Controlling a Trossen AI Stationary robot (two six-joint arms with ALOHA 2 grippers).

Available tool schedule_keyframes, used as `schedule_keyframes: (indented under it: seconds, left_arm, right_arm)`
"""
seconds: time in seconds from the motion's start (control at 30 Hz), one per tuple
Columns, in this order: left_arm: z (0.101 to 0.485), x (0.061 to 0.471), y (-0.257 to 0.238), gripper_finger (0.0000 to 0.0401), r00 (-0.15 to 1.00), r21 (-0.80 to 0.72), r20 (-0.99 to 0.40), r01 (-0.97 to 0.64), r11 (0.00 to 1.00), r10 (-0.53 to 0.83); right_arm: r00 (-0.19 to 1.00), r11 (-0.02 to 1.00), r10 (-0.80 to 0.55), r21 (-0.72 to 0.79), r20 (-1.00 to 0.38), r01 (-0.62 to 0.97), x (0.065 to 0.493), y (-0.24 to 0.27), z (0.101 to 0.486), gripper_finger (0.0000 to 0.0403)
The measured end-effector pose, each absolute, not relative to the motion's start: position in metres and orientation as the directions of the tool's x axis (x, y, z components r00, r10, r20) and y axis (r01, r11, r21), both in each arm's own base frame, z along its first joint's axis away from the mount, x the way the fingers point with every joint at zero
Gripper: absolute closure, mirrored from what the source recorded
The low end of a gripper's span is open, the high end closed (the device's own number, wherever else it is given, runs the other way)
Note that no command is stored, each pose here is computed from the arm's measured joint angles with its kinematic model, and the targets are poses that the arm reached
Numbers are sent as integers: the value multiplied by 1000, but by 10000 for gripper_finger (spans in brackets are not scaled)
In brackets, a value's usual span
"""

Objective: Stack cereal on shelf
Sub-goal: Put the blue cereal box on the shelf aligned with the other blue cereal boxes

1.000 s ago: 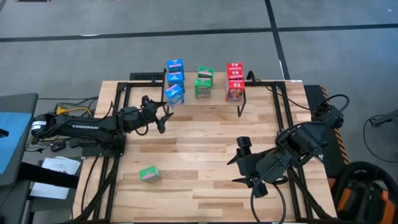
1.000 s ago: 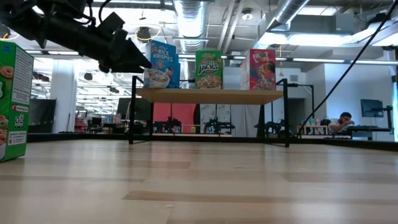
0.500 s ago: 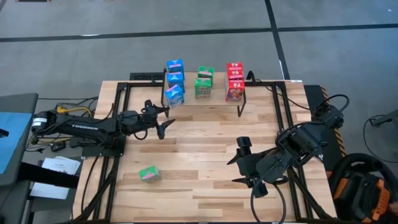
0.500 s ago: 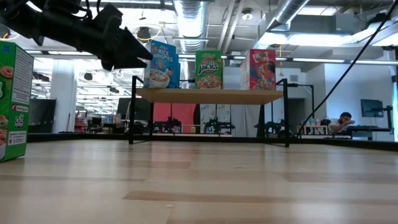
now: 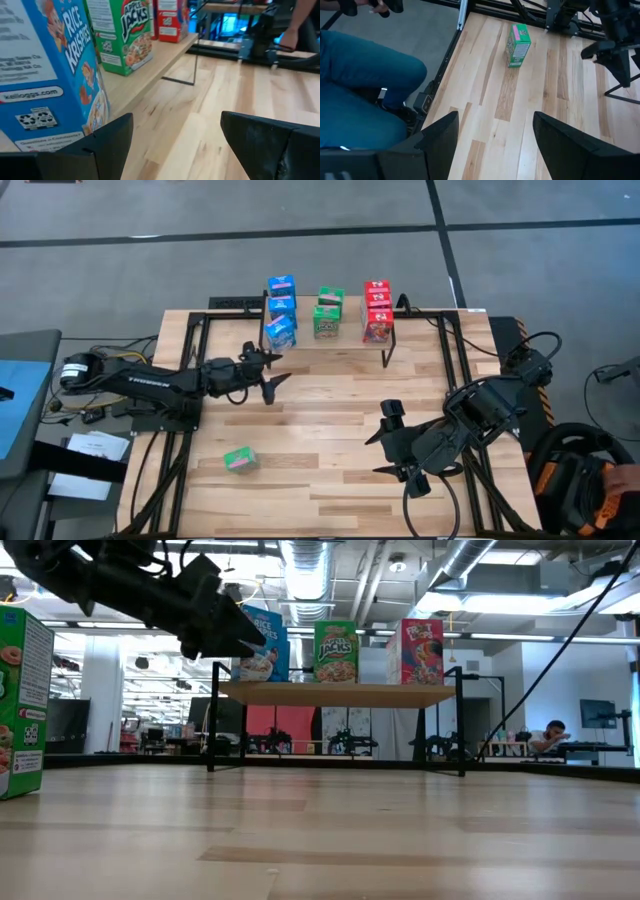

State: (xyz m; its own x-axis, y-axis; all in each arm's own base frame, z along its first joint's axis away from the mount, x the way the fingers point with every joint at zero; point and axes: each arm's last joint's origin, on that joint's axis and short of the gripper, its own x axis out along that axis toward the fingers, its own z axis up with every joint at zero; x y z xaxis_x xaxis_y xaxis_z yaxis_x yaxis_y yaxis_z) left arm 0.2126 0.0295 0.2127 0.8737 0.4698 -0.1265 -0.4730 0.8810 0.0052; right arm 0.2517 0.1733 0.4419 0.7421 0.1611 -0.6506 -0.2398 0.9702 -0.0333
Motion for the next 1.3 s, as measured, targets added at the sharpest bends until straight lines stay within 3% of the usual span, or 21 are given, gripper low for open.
schedule_keyframes:
  seconds: [0.8, 1.3]
  left_arm:
    - [211, 221, 36, 110, 753, 67, -162, -636, 768, 638]
    - [212, 219, 45, 110, 726, 67, -161, -668, 741, 668]
  right_arm:
    - [742, 970, 161, -33, -651, -240, 252, 173, 442, 122]
    - [742, 970, 161, -33, -651, -240, 252, 173, 442, 122]
